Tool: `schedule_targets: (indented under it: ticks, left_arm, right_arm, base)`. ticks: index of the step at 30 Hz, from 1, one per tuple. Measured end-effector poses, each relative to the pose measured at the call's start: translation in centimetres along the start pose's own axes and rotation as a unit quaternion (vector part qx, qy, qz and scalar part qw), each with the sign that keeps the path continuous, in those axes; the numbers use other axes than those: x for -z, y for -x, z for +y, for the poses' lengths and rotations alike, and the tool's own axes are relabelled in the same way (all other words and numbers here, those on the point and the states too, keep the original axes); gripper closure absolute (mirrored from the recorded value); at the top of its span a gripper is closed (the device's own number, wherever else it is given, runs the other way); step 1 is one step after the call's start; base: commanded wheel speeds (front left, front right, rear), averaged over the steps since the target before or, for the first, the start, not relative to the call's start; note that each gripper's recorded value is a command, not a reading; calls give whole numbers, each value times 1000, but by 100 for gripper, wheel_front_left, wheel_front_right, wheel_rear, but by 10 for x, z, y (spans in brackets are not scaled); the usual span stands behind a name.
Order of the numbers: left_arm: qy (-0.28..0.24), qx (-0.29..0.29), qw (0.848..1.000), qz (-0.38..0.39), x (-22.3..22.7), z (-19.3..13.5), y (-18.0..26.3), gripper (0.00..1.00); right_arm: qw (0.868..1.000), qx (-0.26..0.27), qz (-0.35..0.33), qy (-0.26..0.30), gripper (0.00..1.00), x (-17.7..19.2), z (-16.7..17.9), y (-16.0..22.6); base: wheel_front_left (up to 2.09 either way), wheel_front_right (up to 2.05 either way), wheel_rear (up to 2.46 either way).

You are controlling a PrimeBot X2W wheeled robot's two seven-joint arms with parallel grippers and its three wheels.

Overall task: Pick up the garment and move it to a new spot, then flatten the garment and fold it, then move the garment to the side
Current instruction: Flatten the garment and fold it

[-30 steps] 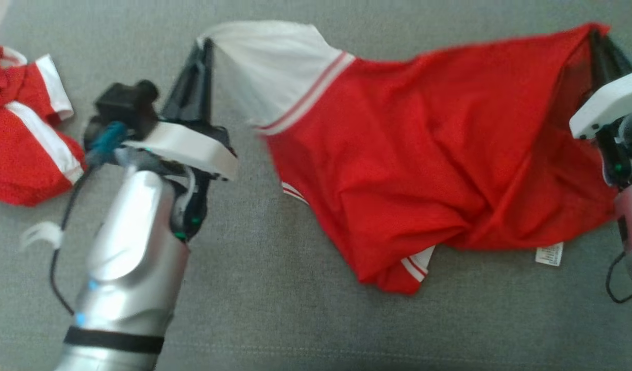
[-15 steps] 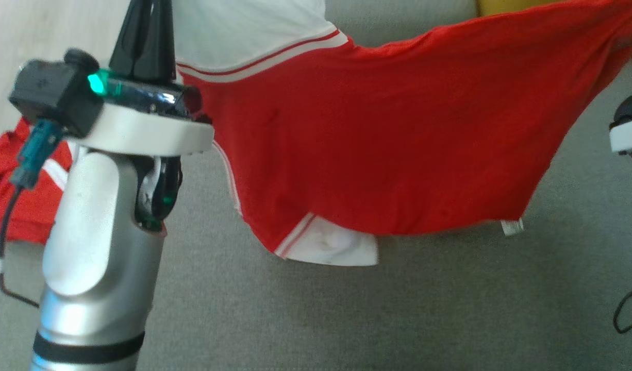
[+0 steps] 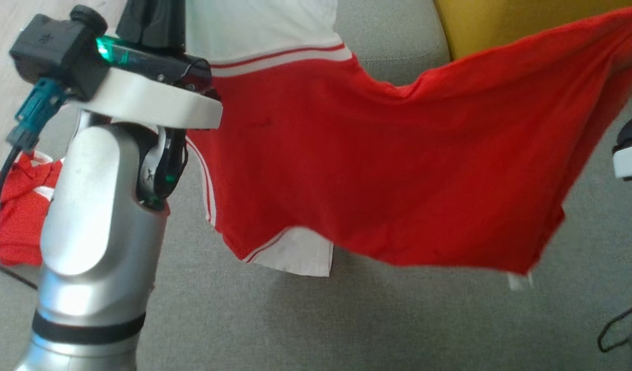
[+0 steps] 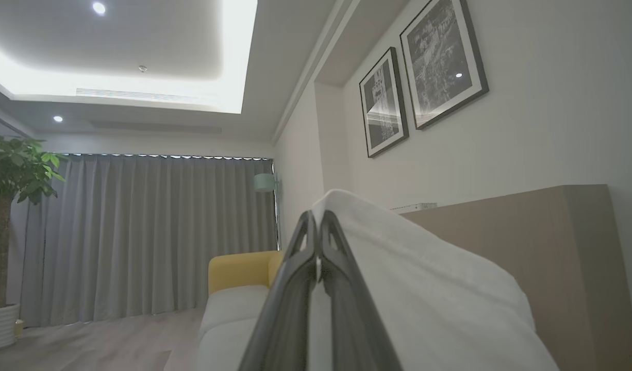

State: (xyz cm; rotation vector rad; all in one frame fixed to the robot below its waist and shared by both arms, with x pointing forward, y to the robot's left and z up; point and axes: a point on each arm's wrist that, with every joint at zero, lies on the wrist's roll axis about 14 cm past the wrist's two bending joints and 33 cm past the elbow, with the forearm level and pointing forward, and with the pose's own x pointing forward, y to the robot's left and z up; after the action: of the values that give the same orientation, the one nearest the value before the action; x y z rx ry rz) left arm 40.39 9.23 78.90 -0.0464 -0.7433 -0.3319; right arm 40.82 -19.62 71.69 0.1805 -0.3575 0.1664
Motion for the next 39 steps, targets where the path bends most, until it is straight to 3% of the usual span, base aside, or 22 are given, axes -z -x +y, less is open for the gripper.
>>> schedule_targets:
  ticks: [8,17,30,35,39]
  left_arm:
    - [17,2,998,67,53,6,-13,100]
    - [12,-12,995,93,99,29,-61,100]
    - [5,-38,998,54,91,47,-129,100]
    - [8,-45,991,126,149,52,-113,100]
    - [21,-59,974,219,216,57,-73,100]
  right_arm:
    - [998,13,54,-22,100,40,-7,-19]
    - [998,0,53,-45,100,56,1,-97]
    - [999,0,1,-36,100,54,10,-175]
    - [996,3,86,-22,100,120,10,-175]
    - [984,13,175,-19,100,184,5,-158]
  base:
    - [0,0,0]
    - [0,0,0]
    - [0,0,0]
    - [0,0,0]
    - [0,0,0]
